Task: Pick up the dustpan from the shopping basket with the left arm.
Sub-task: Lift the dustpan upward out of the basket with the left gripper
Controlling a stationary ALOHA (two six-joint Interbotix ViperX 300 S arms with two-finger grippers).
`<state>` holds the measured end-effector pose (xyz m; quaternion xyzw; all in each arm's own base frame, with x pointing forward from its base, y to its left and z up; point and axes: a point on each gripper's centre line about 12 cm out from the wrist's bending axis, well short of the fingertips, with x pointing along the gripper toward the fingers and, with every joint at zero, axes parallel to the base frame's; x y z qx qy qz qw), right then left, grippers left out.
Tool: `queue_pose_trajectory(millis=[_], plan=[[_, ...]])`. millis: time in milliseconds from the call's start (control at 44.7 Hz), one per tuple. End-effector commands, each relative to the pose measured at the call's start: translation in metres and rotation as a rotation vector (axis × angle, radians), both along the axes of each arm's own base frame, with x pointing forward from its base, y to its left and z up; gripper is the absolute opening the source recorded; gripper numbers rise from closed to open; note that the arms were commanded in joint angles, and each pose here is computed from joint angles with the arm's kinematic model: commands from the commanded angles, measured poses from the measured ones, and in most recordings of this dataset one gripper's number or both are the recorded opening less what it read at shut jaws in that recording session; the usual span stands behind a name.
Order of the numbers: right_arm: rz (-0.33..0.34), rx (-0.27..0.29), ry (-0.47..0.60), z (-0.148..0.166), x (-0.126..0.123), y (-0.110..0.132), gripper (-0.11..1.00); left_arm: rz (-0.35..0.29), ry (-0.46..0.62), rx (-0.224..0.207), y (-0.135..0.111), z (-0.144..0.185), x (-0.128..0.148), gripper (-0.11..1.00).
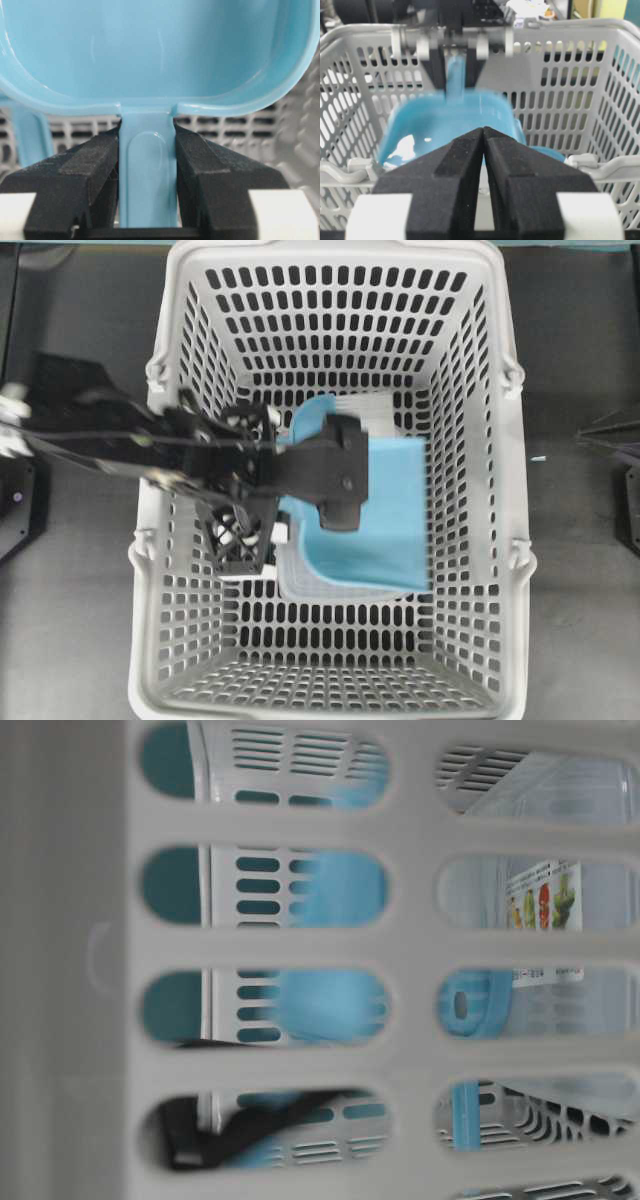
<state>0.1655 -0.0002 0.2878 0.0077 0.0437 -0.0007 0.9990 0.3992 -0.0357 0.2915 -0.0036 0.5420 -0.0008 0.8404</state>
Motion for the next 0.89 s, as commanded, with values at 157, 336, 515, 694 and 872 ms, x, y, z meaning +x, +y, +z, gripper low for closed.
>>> queue_pose_trajectory(millis=[157, 336, 515, 694, 872], plan=[[0.001, 0.006, -0.023, 0.005, -0.002, 0.000, 0.00, 0.028, -0.210, -0.014, 0.013, 0.078, -0.014, 0.28], [0.001, 0.006, -0.035, 0.007, -0.004, 0.000, 0.00, 0.024, -0.222, -0.014, 0.013, 0.078, -0.020, 0.28], [0.001, 0.006, -0.034, 0.006, -0.004, 0.000, 0.00, 0.019, -0.251, -0.018, 0.011, 0.079, -0.019, 0.28], [0.001, 0.011, -0.035, 0.007, -0.004, 0.000, 0.00, 0.019, -0.258, -0.019, 0.011, 0.080, -0.018, 0.28], [-0.001, 0.046, -0.037, 0.007, -0.004, 0.000, 0.00, 0.011, -0.260, -0.020, 0.008, 0.081, -0.021, 0.28]])
